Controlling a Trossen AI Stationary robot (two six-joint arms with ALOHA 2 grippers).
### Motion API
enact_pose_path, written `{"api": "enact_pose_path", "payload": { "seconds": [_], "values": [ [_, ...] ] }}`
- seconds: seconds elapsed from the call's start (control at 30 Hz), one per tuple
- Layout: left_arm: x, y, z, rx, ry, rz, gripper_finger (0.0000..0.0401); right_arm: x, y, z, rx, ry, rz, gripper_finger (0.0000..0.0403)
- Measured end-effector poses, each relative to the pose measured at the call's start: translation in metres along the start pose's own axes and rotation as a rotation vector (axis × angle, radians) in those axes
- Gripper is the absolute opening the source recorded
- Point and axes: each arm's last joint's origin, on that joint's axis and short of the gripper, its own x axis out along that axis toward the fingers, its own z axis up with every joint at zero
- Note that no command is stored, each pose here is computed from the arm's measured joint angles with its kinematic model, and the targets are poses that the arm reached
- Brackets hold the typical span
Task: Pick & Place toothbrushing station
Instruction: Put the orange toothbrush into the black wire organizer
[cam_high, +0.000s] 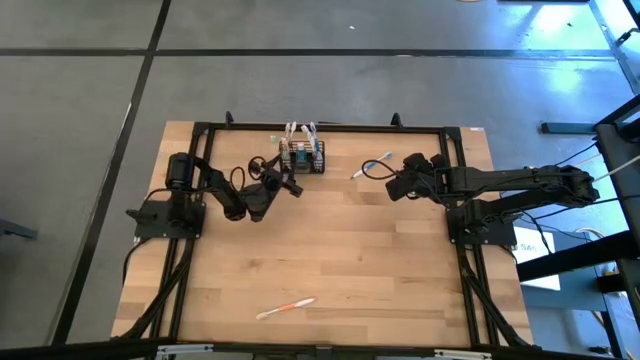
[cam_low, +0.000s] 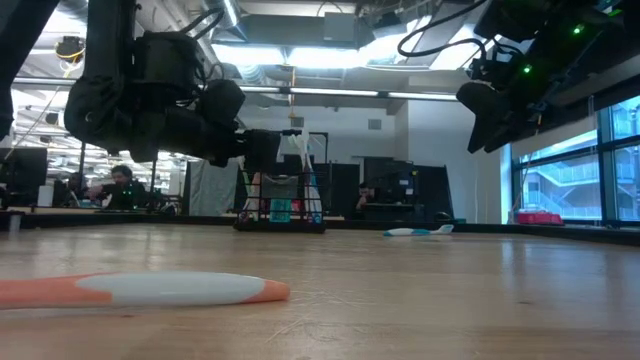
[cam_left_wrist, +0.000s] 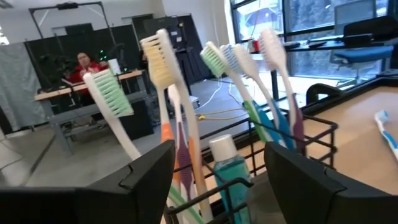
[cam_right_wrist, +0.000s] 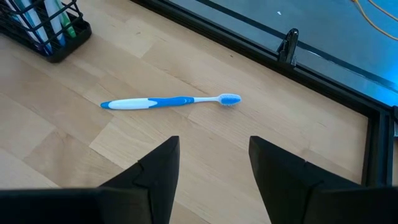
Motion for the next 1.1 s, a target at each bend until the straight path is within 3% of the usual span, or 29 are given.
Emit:
{"api": "enact_pose_path", "payload": {
  "seconds": [0.43,1.1],
  "values": [
    [-0.029,-0.009,0.023,0.049,-0.031,-0.012,0.0242,0.000,0.000,0.000,0.000,0.000,0.000,0.0197],
    [-0.127,-0.009,0.093,-0.042,-0.190,-0.387,0.0244,0.000,0.001,0.001,0.008,-0.005,0.005,0.0197]
  ]
}}
